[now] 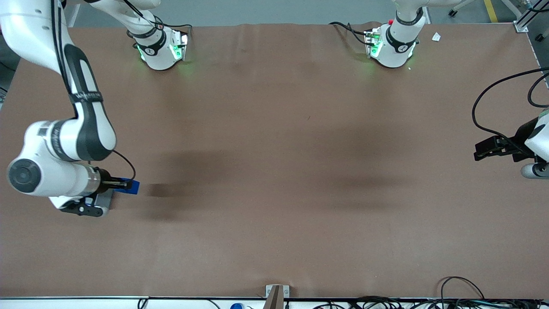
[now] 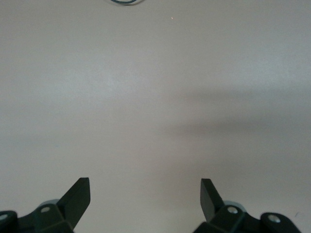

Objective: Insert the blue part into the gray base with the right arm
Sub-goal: 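Carry the blue block over the gray base's opening, then lower the blue block into the gray base's square opening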

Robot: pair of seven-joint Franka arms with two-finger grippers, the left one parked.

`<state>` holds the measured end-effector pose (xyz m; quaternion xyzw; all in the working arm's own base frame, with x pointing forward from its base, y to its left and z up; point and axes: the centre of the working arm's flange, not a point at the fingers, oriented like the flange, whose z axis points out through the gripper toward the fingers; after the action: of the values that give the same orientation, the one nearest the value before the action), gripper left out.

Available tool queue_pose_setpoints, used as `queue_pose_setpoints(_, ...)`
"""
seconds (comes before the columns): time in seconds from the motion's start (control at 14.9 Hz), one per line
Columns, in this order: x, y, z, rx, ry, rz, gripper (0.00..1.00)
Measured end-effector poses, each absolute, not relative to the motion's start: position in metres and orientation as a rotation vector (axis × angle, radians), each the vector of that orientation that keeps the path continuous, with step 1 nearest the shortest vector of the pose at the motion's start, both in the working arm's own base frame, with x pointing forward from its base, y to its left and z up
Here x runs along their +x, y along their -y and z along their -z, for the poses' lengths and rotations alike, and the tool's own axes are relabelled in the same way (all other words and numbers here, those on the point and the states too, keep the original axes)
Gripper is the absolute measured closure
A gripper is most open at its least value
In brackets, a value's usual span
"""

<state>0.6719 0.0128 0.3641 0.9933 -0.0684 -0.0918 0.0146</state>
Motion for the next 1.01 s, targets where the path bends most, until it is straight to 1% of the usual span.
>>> queue_pose_setpoints(0.2,0.662,0.019,-0.409,3.095,0.158,0.270,0.49)
queue_pose_setpoints(0.34,0.657,0.064,-0.414,3.110,0.113,0.274,0.49)
queue_pose_setpoints(0.47,0.653,0.108,-0.408,3.124,0.078,0.259,0.49)
queue_pose_setpoints(0.61,0.652,0.130,-0.396,3.131,0.060,0.238,0.49)
queue_pose_setpoints(1.01,0.662,0.139,-0.341,3.132,0.067,0.197,0.49)
